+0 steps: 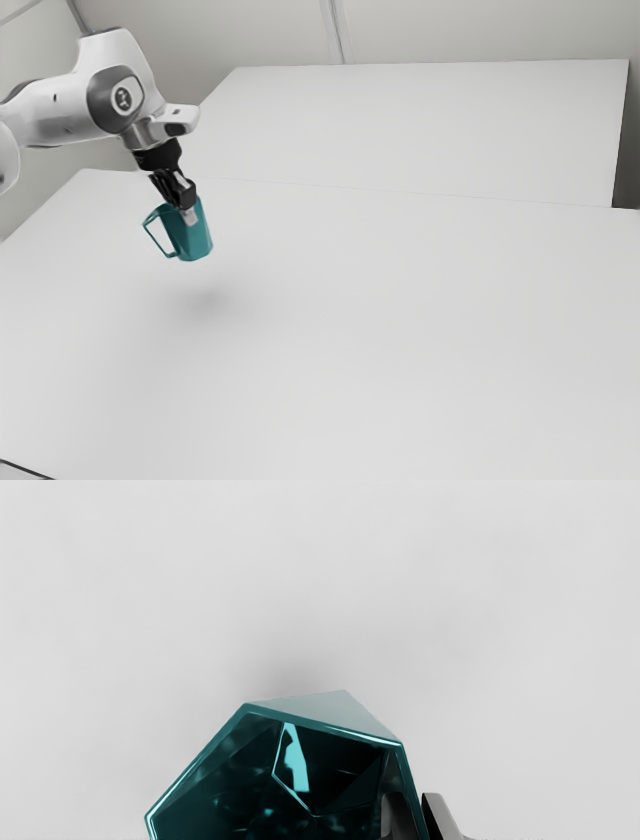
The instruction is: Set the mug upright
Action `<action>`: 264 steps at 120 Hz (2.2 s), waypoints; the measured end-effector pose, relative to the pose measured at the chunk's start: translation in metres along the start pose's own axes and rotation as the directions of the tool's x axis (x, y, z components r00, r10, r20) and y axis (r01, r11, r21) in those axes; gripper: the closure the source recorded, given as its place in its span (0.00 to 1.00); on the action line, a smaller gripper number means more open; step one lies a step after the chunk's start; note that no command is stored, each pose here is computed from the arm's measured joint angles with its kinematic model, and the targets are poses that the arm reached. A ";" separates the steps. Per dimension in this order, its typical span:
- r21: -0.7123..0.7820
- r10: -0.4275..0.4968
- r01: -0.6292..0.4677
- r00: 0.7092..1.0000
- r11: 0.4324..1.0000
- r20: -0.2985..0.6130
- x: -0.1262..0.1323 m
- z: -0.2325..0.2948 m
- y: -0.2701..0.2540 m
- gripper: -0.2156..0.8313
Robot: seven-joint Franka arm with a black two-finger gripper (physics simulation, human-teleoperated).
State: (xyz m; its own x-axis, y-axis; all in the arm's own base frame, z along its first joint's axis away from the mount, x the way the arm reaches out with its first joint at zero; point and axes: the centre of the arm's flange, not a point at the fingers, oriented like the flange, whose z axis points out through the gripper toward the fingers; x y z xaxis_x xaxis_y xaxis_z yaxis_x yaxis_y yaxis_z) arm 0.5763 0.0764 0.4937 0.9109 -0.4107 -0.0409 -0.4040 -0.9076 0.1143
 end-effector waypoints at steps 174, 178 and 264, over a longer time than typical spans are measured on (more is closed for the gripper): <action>0.191 -0.242 0.246 0.969 0.950 -0.042 -0.009 0.123 0.099 0.96; 0.191 -0.246 0.249 0.968 0.949 -0.043 -0.009 0.126 0.100 0.96; 0.175 -0.280 0.294 0.955 0.940 -0.100 -0.002 0.117 0.115 0.39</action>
State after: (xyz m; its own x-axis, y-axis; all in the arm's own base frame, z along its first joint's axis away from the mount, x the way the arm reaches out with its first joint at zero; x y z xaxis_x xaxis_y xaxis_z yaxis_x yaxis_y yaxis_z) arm 0.5181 -0.0371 0.3911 0.9912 -0.1296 0.0286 -0.1270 -0.9888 -0.0780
